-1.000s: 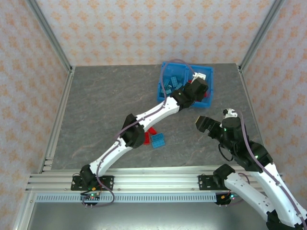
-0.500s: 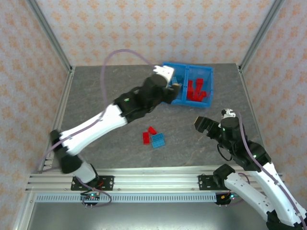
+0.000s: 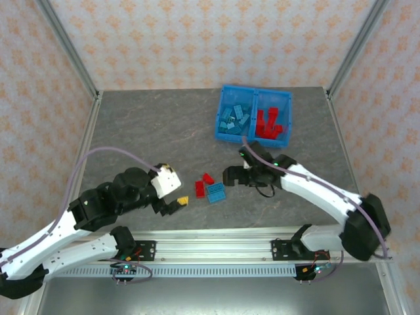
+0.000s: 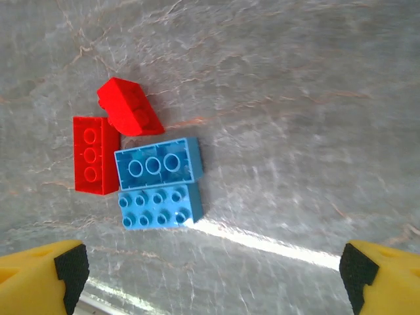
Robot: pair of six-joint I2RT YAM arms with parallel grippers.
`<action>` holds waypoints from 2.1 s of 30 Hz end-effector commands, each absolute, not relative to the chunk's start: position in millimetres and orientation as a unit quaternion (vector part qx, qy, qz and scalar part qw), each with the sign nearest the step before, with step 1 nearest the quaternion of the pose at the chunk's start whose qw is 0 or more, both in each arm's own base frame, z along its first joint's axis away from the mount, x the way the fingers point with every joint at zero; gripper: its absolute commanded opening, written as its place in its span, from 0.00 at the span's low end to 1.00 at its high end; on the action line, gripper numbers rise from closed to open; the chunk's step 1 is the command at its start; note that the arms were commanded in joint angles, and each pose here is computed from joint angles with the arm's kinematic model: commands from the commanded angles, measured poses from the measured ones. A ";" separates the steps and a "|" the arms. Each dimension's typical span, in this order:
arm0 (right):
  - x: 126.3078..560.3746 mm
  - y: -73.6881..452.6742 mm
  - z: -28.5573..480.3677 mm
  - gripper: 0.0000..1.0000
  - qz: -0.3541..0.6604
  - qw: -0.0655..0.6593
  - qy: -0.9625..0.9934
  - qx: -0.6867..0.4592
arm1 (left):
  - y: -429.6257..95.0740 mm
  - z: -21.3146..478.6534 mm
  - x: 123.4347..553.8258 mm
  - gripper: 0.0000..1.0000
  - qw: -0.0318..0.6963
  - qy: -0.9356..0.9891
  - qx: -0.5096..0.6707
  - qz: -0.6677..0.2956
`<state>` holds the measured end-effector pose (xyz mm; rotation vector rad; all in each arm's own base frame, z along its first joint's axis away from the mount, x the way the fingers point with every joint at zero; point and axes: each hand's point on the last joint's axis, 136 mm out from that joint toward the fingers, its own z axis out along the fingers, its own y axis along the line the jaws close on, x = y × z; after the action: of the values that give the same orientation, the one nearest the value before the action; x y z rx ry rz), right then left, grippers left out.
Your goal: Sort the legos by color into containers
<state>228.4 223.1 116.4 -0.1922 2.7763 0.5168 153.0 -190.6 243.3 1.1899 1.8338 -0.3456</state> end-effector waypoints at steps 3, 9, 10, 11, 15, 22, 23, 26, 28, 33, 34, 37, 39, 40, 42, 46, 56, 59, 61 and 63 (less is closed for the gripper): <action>251.1 258.2 106.6 0.92 0.133 0.160 0.967 -0.147 | -200.4 192.0 129.1 0.90 0.405 0.684 0.589 -0.147; 261.2 296.7 75.3 0.83 0.126 0.123 0.969 -0.174 | -189.9 164.5 127.3 0.99 0.353 0.694 0.618 -0.112; 263.1 301.6 71.3 0.81 0.127 0.118 0.969 -0.175 | -189.3 161.9 126.2 1.00 0.352 0.693 0.619 -0.113; 264.6 305.7 67.7 0.80 0.128 0.114 0.969 -0.175 | -188.9 161.4 125.3 1.00 0.354 0.692 0.619 -0.115; 270.0 316.2 55.7 0.71 0.133 0.104 0.970 -0.172 | -183.6 160.8 127.3 1.00 0.369 0.687 0.618 -0.102; 271.0 321.6 31.4 0.53 0.128 0.082 0.974 -0.166 | -182.9 159.0 129.3 1.00 0.371 0.686 0.618 -0.097; 270.8 322.2 29.0 0.52 0.128 0.080 0.975 -0.165 | -183.4 158.7 129.6 1.00 0.370 0.686 0.619 -0.097; 271.5 322.3 21.2 0.46 0.124 0.077 0.976 -0.163 | -183.4 156.2 129.8 1.00 0.363 0.688 0.621 -0.094; 272.2 321.3 18.2 0.42 0.121 0.077 0.976 -0.161 | -183.0 155.3 130.0 0.99 0.361 0.689 0.622 -0.093; 278.6 321.9 24.8 0.38 0.118 0.094 0.976 -0.158 | -182.7 155.7 130.1 1.00 0.363 0.688 0.621 -0.093; 279.0 322.2 26.9 0.40 0.118 0.094 0.975 -0.160 | -182.8 156.3 130.3 1.00 0.364 0.688 0.620 -0.093; 285.0 324.5 39.2 0.63 0.119 0.110 0.973 -0.164 | -182.8 156.1 130.1 1.00 0.363 0.688 0.621 -0.094; 289.4 328.1 47.9 0.72 0.123 0.121 0.970 -0.169 | -182.7 155.9 130.4 1.00 0.363 0.689 0.621 -0.093; 291.5 330.6 50.9 0.76 0.125 0.124 0.969 -0.174 | -182.7 155.7 130.6 0.99 0.363 0.689 0.621 -0.092; 296.4 332.0 53.1 0.79 0.116 0.130 0.966 -0.189 | -182.4 155.3 130.6 1.00 0.362 0.689 0.621 -0.092; 306.8 324.5 39.1 0.78 0.066 0.134 0.961 -0.234 | -182.5 155.6 130.6 1.00 0.363 0.689 0.620 -0.093; 296.4 325.0 16.7 0.71 0.061 0.083 0.959 -0.263 | -182.5 155.2 130.8 1.00 0.362 0.690 0.620 -0.092; 295.5 322.7 12.4 0.64 0.059 0.080 0.965 -0.241 | -182.6 155.0 131.0 1.00 0.362 0.690 0.621 -0.092; 294.4 323.6 9.1 0.61 0.066 0.081 0.967 -0.231 | -182.6 155.0 131.1 0.99 0.363 0.689 0.620 -0.092; 293.7 324.2 6.4 0.57 0.069 0.079 0.969 -0.223 | -182.8 154.3 130.9 1.00 0.362 0.689 0.621 -0.092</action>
<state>303.2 331.3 23.9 -0.7052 2.8356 0.2315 129.6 -185.0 157.9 1.5850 1.7802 -0.2592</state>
